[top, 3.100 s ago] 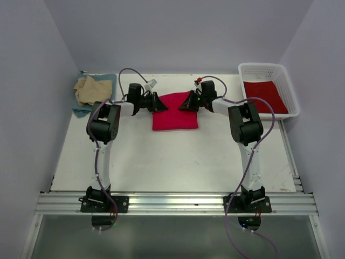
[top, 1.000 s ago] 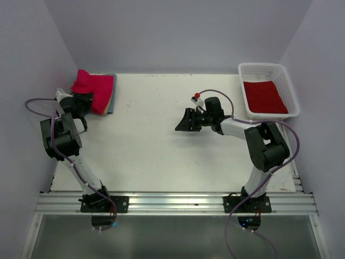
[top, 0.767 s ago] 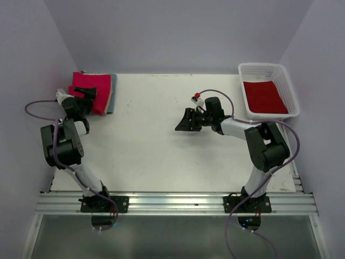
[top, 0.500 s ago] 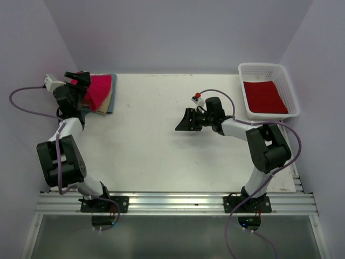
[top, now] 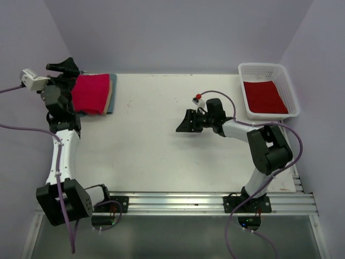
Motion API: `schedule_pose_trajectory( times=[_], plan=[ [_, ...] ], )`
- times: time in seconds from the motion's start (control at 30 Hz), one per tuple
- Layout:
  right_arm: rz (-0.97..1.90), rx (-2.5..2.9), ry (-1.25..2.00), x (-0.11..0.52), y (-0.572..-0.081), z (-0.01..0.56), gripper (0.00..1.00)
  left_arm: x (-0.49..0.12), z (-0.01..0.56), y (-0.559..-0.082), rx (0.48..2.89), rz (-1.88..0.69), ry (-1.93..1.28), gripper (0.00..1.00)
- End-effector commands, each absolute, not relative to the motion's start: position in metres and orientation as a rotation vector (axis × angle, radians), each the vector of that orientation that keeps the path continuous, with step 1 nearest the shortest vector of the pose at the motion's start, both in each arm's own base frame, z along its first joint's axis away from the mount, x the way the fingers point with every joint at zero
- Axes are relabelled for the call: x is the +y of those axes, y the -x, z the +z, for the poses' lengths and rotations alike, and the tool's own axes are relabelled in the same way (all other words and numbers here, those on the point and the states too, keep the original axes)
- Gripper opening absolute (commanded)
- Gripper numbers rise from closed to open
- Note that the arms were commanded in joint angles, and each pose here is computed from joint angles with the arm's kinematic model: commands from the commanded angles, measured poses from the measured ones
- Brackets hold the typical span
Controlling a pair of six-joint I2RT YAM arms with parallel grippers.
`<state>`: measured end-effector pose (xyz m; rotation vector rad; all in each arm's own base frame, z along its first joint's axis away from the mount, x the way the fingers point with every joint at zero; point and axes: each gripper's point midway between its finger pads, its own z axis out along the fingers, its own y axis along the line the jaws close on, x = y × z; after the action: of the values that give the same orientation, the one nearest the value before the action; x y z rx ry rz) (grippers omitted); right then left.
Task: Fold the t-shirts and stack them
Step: Neatly place the folded tshirt to the corner
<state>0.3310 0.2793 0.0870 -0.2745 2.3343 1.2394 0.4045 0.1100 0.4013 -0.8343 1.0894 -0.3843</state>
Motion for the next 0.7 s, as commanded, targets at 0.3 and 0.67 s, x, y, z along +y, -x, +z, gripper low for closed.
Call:
schedule_pose_trajectory(
  times=[0.3,0.67],
  plan=[
    [1.196,2.229,0.35,0.271,-0.32,0.126,0.73,-0.034,0.329,-0.432,1.515,-0.667,0.298,1.0],
    [0.709,2.127,0.25,0.19,-0.293,0.184,0.99,-0.171,0.246,-0.342,1.787,-0.781,-0.126,1.0]
  ],
)
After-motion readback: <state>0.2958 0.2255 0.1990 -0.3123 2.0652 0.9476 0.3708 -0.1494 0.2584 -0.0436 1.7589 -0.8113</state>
